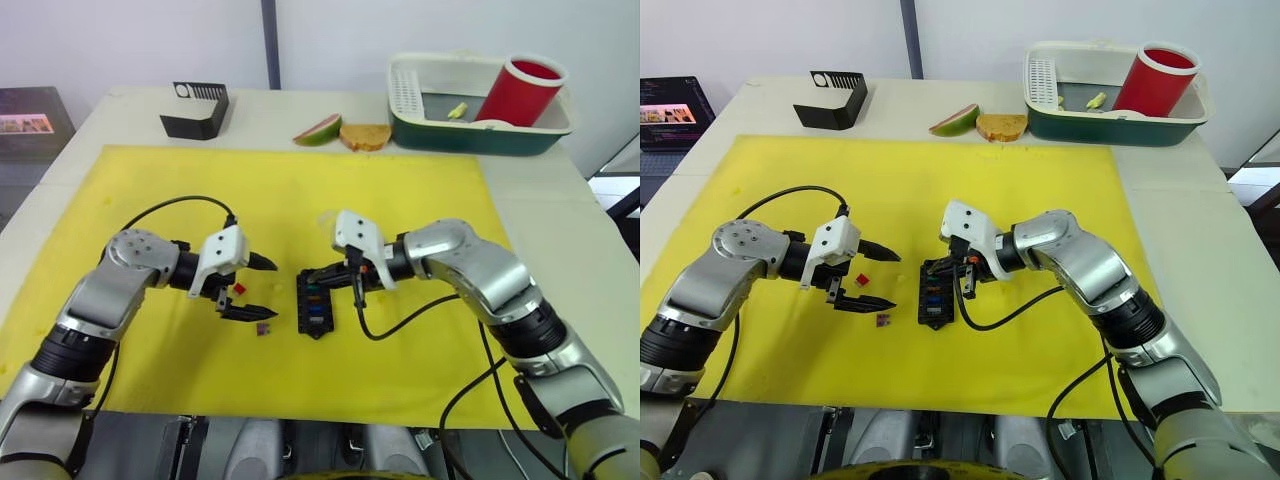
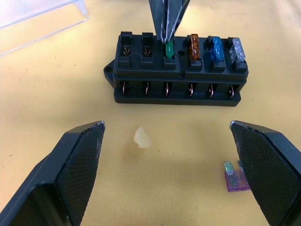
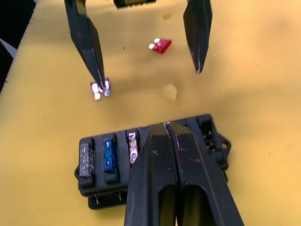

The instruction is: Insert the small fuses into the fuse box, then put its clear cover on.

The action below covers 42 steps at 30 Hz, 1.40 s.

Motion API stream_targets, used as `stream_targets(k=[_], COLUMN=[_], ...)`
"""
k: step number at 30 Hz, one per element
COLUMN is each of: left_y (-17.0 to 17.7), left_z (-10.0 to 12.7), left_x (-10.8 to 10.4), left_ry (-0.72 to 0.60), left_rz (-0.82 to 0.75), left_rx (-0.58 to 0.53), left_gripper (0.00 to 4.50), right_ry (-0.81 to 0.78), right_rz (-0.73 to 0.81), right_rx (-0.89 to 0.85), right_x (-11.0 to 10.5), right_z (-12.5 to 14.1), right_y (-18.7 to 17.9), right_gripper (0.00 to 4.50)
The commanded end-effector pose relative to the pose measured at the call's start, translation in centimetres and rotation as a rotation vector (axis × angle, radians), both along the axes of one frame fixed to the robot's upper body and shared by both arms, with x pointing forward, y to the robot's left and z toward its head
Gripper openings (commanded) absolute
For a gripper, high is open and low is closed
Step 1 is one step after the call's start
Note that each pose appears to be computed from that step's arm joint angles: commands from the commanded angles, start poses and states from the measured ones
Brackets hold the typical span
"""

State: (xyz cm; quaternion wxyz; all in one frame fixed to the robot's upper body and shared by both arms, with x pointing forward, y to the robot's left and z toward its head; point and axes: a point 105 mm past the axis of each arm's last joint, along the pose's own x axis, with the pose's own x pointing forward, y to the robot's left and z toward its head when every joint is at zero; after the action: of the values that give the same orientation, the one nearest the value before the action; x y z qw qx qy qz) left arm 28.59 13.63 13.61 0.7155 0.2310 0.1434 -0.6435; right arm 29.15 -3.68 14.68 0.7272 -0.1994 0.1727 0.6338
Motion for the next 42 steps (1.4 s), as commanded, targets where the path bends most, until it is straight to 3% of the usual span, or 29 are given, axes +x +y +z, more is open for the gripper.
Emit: stream_targets(k=[1,11,15,20,27,30,35,38,42], left_y=[-0.2,0.0,-0.1,0.2,3.6,6.0,11.1,13.4,14.2], left_z=[0.6,0.7,1.7,4.3,6.8,7.2,6.5,5.9,5.6], left_x=[-0.1,-0.4,-0.5,-1.1,-2.4,-2.7,-3.9,-4.4,-4.8], left_ry=[-0.035,-0.03,-0.017,0.005,0.038,0.04,0.063,0.071,0.076], left_rz=[-0.015,-0.005,0.006,0.021,0.12,0.197,0.326,0.389,0.413], left_rx=[-0.003,-0.005,-0.052,-0.121,-0.107,-0.074,0.039,0.084,0.088], left_gripper=[4.5,4.5,4.5,4.5,4.5,4.5,4.5,4.5,4.5], right_ry=[-0.019,0.0,-0.004,-0.025,-0.111,-0.131,-0.125,-0.12,-0.131], right_rz=[0.011,0.023,0.024,0.055,0.002,-0.046,-0.169,-0.23,-0.273], right_rx=[-0.03,-0.104,0.018,0.195,0.128,0.064,-0.094,-0.159,-0.187], right_x=[-0.1,-0.5,-0.5,-1.3,-2.2,-2.3,-2.6,-2.6,-2.4], right_z=[-0.6,-2.5,0.2,5.5,7.5,7.8,7.4,7.0,6.9], right_y=[-0.4,-1.2,-0.2,0.2,-4.6,-7.7,-14.1,-16.8,-18.7], right_gripper=[0.03,0.03,0.03,0.03,0.03,0.83,3.25,4.44,4.44])
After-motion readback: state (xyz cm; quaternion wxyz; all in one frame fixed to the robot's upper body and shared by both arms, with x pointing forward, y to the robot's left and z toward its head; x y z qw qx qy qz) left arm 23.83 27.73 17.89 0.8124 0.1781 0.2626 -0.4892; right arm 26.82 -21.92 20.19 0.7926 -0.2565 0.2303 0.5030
